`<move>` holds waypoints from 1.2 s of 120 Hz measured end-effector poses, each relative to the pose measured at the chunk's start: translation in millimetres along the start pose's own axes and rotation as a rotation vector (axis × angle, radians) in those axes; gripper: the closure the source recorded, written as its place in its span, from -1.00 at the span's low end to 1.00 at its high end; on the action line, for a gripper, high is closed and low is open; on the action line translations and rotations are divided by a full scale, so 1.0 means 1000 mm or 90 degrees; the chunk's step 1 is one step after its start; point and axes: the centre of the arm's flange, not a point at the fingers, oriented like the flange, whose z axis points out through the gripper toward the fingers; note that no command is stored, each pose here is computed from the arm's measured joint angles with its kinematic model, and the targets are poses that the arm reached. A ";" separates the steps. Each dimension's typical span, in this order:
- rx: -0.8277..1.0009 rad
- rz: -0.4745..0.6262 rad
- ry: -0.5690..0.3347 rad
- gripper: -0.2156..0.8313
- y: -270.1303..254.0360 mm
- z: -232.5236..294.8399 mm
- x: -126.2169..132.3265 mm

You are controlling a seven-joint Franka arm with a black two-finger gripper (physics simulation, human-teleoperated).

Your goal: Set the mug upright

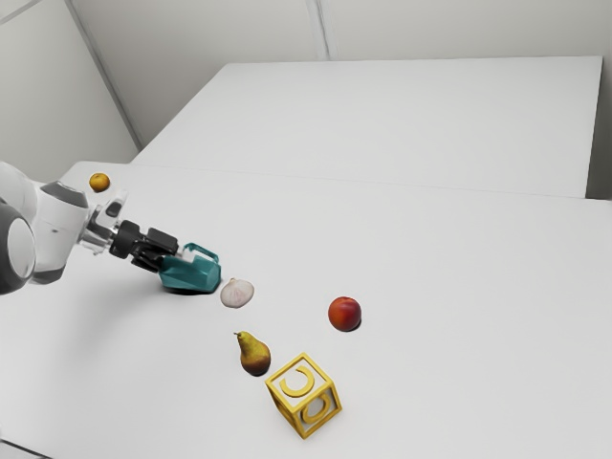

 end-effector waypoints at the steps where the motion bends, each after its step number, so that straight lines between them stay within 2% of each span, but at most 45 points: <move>1: 0.000 0.000 0.000 -0.22 0.000 0.000 0.000; 41: -0.005 0.017 -0.004 0.48 0.002 0.000 0.000; 81: 0.013 0.061 0.018 0.85 0.021 -0.023 0.009; 93: 0.029 0.092 0.020 0.87 0.039 -0.038 0.014; 105: 0.061 0.134 -0.013 0.89 0.066 -0.048 0.014; 119: 0.104 0.177 -0.076 0.90 0.098 -0.044 -0.007; 144: 0.223 0.252 -0.200 0.91 0.141 -0.032 -0.027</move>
